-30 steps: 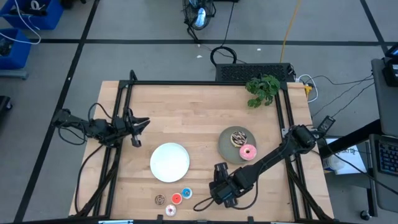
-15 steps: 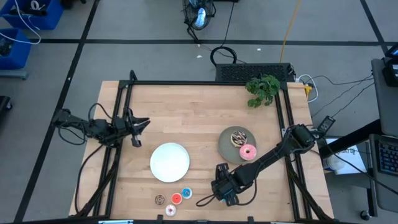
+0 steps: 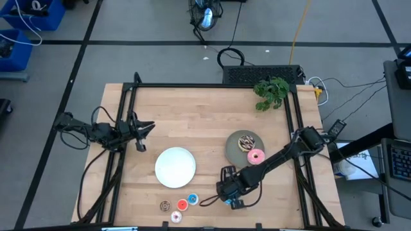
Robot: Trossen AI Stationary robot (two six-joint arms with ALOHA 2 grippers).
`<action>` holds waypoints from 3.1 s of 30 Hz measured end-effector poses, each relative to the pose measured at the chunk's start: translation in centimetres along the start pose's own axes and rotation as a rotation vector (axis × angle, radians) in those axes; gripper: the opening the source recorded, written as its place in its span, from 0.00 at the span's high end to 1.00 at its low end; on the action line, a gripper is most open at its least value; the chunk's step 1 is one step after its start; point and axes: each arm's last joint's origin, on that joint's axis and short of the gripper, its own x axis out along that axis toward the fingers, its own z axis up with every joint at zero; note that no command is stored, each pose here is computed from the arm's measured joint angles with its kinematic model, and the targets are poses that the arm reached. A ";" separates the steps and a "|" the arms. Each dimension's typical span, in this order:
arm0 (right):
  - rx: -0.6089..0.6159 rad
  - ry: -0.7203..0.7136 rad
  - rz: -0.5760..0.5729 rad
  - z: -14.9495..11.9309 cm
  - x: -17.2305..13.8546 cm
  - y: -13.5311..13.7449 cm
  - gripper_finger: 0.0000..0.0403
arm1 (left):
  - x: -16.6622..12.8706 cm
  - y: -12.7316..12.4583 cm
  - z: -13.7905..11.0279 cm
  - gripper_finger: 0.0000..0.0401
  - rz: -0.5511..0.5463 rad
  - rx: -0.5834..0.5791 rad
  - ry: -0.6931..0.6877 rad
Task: Pick & Place donuts
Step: Put the large blue donut on the gray plate
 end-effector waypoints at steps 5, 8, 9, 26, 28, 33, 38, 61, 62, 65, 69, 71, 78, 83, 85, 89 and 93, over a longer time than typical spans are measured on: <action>-0.043 0.005 0.008 1.1 -2.0 0.3 0.97 | 0.0 0.0 0.0 0.84 0.000 0.000 0.000; -0.026 0.018 -0.007 1.7 -4.9 0.2 0.95 | 0.0 0.0 0.0 0.84 0.000 0.001 0.000; -0.009 0.013 -0.011 2.0 -6.1 0.2 0.94 | 0.0 0.0 0.0 0.84 0.000 0.001 0.001; 0.242 -0.192 -0.063 0.3 -22.4 -1.0 0.97 | 0.0 0.0 -0.1 0.84 -0.001 -0.016 0.005; 0.243 -0.179 -0.088 0.0 -22.5 -1.1 0.97 | 0.0 0.0 -0.1 0.84 -0.002 -0.016 0.006; 0.270 -0.134 -0.123 -0.3 -22.2 -1.7 0.97 | 0.0 0.0 -0.1 0.84 -0.001 -0.017 0.006; 0.338 -0.148 -0.188 0.6 -22.1 -4.7 0.97 | 0.0 0.0 -0.1 0.84 -0.001 -0.024 0.006; 0.466 -0.018 -0.040 -3.1 -9.5 -17.0 0.97 | 0.0 -0.1 -0.4 0.84 -0.007 0.027 0.035; 0.468 -0.010 -0.041 -3.3 -9.4 -17.0 0.97 | 0.0 -0.1 -0.4 0.84 -0.007 0.027 0.035; 0.479 -0.009 -0.046 -3.3 -9.4 -16.9 0.97 | 0.0 -0.1 -0.3 0.84 -0.006 0.023 0.030; 0.478 -0.028 -0.065 -3.1 -9.3 -16.6 0.97 | 0.0 -0.1 -0.3 0.84 -0.005 0.021 0.027; 0.484 -0.059 -0.056 -2.8 -9.3 -16.4 0.97 | 0.0 -0.1 -0.3 0.84 -0.005 0.024 0.028; 0.520 -0.070 -0.111 -3.1 -8.6 -16.1 0.97 | 0.0 -0.1 -0.5 0.84 -0.008 -0.003 0.047; 0.539 -0.077 -0.121 -4.1 -7.2 -16.3 0.97 | 0.0 -0.1 -0.6 0.84 -0.008 -0.040 0.051; 0.539 -0.059 -0.122 -4.7 -6.6 -16.3 0.97 | 0.0 -0.1 -0.6 0.84 -0.008 -0.047 0.051; 0.550 -0.044 -0.131 -5.9 -5.5 -16.4 0.97 | 0.0 -0.1 -0.6 0.84 -0.008 -0.050 0.051; 0.548 -0.053 -0.127 -6.4 -4.8 -16.4 0.97 | 0.0 -0.1 -0.6 0.84 -0.008 -0.046 0.051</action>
